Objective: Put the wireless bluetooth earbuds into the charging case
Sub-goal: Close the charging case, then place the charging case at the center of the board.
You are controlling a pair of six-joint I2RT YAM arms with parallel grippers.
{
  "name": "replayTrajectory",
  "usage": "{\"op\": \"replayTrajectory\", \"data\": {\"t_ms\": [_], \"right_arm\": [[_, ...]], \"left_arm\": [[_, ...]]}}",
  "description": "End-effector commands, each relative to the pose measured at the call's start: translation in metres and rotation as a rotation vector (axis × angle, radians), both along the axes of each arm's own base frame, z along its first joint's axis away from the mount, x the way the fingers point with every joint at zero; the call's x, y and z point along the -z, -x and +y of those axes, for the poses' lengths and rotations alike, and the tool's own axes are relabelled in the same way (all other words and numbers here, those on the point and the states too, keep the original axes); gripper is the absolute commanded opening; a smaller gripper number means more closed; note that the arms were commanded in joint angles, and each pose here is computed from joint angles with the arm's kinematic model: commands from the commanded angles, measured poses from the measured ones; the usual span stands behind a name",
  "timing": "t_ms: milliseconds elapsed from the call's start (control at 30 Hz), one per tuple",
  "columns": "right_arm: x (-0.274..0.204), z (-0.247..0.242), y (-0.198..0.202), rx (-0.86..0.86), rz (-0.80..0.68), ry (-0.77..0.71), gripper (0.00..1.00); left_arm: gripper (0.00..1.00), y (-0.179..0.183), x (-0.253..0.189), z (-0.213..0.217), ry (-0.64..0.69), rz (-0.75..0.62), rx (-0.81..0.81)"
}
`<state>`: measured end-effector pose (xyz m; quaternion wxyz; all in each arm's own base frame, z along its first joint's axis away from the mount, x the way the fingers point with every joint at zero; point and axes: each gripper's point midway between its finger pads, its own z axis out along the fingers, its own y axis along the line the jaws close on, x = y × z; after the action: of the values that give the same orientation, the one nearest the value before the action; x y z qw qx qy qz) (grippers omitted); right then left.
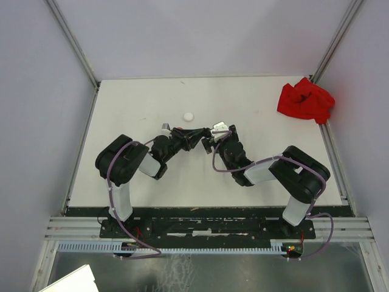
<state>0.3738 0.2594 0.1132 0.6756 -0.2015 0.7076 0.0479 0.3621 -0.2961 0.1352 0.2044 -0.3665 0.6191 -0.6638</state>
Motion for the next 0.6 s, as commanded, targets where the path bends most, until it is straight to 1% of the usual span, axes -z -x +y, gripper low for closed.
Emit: {"op": "replayTrajectory", "data": {"t_ms": [0,200,300,367,467,567], "right_arm": [[-0.029,-0.018,-0.007,0.091,-0.077,-0.010,1.00],[-0.027,-0.029,-0.003,0.128,-0.069,0.003,0.99],[-0.025,-0.050,-0.006,0.256,-0.025,-0.030,1.00],[-0.024,-0.061,-0.009,0.324,0.057,-0.056,1.00],[-0.025,-0.065,-0.011,0.334,0.194,-0.098,1.00],[-0.036,-0.068,-0.009,0.313,0.228,-0.147,1.00]], "left_arm": [[0.03,0.001,-0.011,0.001,0.048,-0.030,-0.001],[0.03,-0.001,-0.010,0.007,0.050,-0.035,-0.010],[0.03,-0.005,-0.009,0.011,0.020,-0.058,-0.008],[0.03,-0.010,-0.008,0.015,-0.022,-0.081,-0.006],[0.03,-0.018,-0.003,0.020,-0.122,-0.127,-0.001],[0.03,-0.028,0.007,0.022,-0.253,-0.151,-0.004]]}}
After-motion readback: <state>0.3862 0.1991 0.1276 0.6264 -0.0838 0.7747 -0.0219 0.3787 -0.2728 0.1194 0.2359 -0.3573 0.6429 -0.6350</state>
